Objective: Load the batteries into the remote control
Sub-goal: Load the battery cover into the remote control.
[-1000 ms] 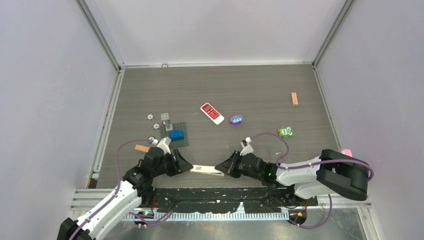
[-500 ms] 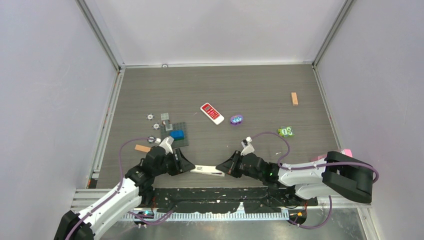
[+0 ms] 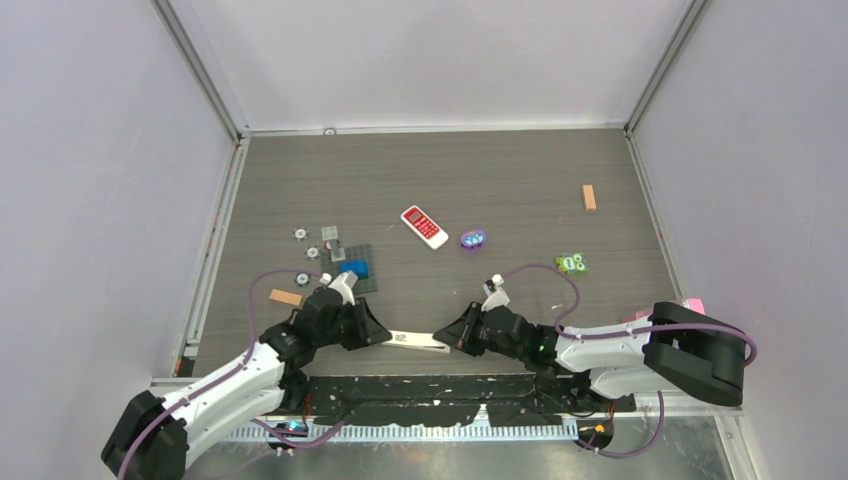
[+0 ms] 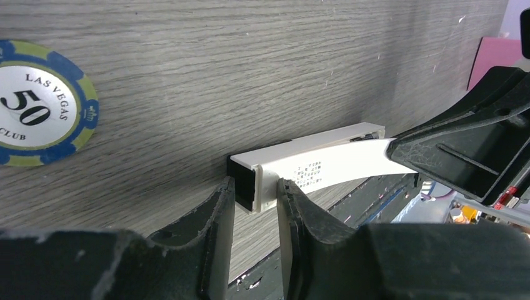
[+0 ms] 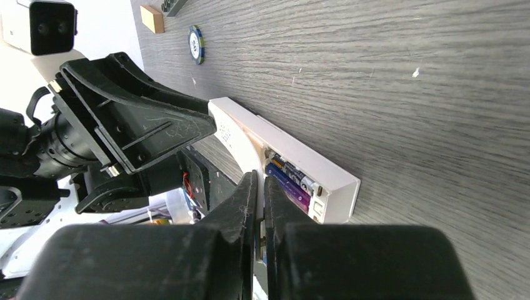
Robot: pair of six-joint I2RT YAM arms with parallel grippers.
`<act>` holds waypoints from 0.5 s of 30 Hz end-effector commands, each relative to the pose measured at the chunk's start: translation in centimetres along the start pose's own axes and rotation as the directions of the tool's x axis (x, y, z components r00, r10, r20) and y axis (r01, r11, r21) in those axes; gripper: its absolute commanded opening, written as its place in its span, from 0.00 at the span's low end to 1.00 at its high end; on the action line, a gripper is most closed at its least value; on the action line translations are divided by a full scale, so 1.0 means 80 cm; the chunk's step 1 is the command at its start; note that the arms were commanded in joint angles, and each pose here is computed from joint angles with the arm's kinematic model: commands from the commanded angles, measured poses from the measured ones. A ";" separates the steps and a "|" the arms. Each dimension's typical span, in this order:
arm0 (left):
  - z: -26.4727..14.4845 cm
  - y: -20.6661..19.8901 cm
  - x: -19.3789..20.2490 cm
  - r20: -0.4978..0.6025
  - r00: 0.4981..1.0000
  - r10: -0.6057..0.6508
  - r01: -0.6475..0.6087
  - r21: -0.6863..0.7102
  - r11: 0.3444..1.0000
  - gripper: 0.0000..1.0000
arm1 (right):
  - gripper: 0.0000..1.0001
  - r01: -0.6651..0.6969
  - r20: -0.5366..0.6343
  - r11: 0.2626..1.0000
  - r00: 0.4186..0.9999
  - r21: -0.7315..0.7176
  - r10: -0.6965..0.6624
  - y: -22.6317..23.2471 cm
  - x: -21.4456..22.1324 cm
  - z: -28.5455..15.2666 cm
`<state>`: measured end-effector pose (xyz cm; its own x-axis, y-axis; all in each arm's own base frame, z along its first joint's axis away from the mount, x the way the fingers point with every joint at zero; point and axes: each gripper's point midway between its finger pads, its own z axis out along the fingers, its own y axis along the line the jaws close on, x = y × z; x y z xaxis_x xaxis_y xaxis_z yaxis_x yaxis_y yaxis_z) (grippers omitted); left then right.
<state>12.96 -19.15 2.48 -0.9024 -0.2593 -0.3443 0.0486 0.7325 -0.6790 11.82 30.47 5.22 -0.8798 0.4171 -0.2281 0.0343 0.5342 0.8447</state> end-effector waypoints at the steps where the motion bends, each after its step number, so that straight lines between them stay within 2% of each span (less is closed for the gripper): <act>1: 0.000 0.057 0.035 -0.098 0.995 0.023 -0.041 -0.193 0.980 0.27 | 0.08 0.070 -0.002 0.988 0.998 0.137 -0.070 -0.045 0.002 -0.001; 6: -0.002 0.068 0.044 -0.131 0.991 0.020 -0.052 -0.244 0.968 0.18 | 0.13 0.072 -0.004 0.988 0.997 0.136 -0.072 -0.041 0.001 -0.003; 8: -0.003 0.071 0.047 -0.141 0.990 0.019 -0.056 -0.263 0.963 0.16 | 0.19 0.075 -0.003 0.988 0.997 0.135 -0.076 -0.036 0.000 -0.005; 11: -0.008 0.074 0.047 -0.154 0.988 0.030 -0.077 -0.308 0.948 0.17 | 0.38 0.094 -0.007 0.983 0.996 0.157 -0.094 -0.034 -0.003 -0.010; 12: -0.009 0.076 0.048 -0.157 0.987 0.032 -0.081 -0.320 0.944 0.18 | 0.48 0.097 0.003 0.985 0.995 0.142 -0.099 -0.024 -0.006 -0.012; 14: -0.009 0.079 0.050 -0.167 0.986 0.026 -0.082 -0.337 0.938 0.20 | 0.58 0.119 0.008 0.980 0.993 0.160 -0.122 -0.022 -0.011 -0.019; 15: -0.010 0.080 0.052 -0.174 0.985 0.020 -0.080 -0.348 0.934 0.20 | 0.60 0.122 0.021 0.982 0.992 0.146 -0.127 -0.014 -0.016 -0.023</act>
<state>13.04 -20.15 2.62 -0.9131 -0.2044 -0.3527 0.0628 0.7843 -0.6172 11.74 29.66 5.66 -0.8805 0.3912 -0.2676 0.0197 0.5944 0.8040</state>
